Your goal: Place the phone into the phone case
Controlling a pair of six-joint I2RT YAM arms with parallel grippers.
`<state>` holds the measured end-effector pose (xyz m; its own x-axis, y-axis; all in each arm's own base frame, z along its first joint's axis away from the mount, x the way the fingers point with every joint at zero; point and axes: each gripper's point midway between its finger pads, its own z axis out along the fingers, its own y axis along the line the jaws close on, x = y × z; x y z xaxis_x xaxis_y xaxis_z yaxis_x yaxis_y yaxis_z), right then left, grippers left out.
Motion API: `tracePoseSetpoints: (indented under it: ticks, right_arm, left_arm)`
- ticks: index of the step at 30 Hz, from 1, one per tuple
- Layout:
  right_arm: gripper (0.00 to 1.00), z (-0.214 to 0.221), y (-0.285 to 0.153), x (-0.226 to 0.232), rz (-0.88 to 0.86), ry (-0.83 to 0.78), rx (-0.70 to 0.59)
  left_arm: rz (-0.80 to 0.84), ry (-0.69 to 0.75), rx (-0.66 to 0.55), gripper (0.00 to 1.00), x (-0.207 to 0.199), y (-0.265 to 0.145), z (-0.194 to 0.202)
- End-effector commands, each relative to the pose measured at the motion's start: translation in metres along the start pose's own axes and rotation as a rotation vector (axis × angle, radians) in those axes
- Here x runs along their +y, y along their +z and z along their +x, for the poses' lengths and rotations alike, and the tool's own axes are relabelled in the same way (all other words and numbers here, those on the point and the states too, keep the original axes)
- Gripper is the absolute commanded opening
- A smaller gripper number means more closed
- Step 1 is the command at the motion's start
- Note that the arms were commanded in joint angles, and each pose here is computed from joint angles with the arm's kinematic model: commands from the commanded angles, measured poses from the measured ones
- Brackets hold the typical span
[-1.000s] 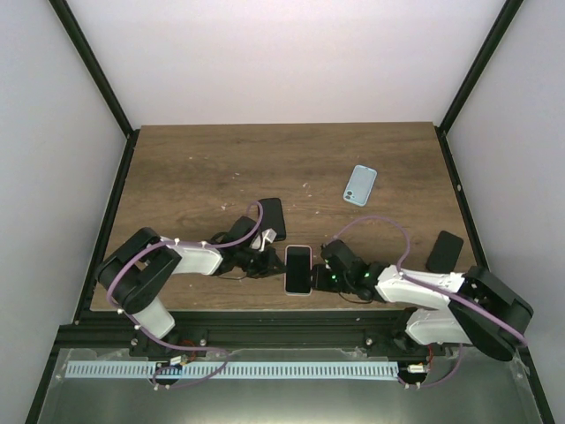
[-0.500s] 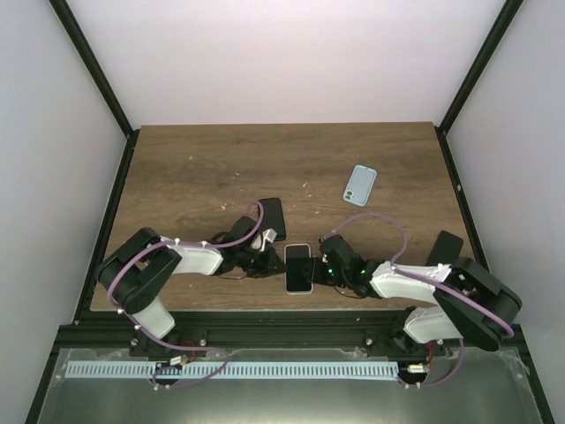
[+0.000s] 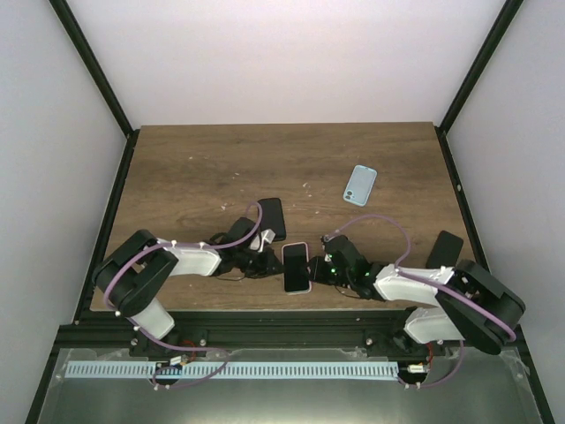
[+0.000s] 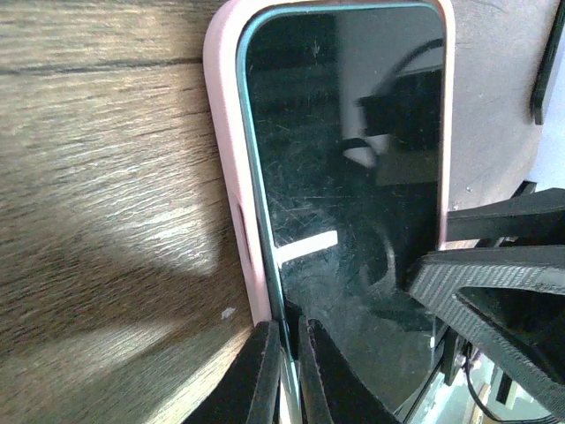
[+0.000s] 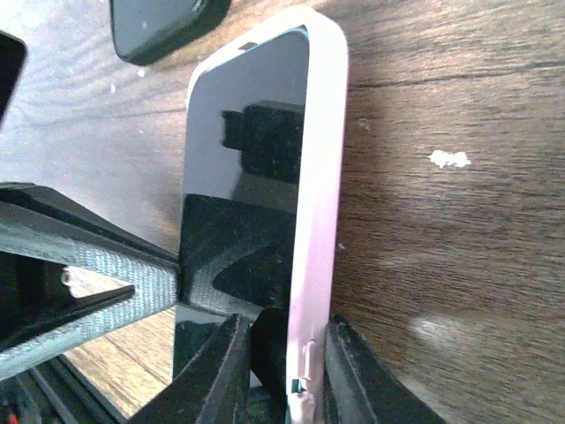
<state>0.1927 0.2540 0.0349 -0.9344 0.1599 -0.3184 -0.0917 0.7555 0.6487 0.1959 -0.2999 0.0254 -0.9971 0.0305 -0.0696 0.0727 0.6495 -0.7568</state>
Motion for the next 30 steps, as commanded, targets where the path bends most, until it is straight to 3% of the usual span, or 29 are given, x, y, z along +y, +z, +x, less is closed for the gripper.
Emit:
tracePoseSetpoints:
  ticks: [1, 11, 15, 25, 29, 30]
  right_arm:
    - [0.18, 0.005, -0.005, 0.038, -0.187, -0.035, 0.028]
    - [0.01, 0.008, -0.007, 0.052, -0.253, -0.058, 0.055]
    - [0.01, 0.007, -0.008, 0.059, -0.269, -0.065, 0.070]
    - [0.01, -0.015, -0.044, 0.093, -0.377, -0.055, -0.017]
    - [0.01, -0.026, -0.069, 0.117, -0.460, -0.054, -0.066]
    - [0.01, -0.029, -0.075, 0.122, -0.481, -0.054, -0.081]
  left_arm:
    - [-0.061, -0.032, 0.037, 0.09, 0.020, 0.000, 0.016]
    - [-0.022, -0.017, 0.018, 0.12, 0.003, -0.008, 0.009]
    - [-0.011, -0.017, 0.007, 0.16, 0.001, -0.013, 0.008]
    - [0.114, 0.037, -0.138, 0.55, -0.051, -0.083, -0.017]
    - [0.145, 0.083, -0.212, 0.78, -0.072, -0.115, -0.019]
    - [0.163, 0.097, -0.224, 0.88, -0.078, -0.122, -0.018]
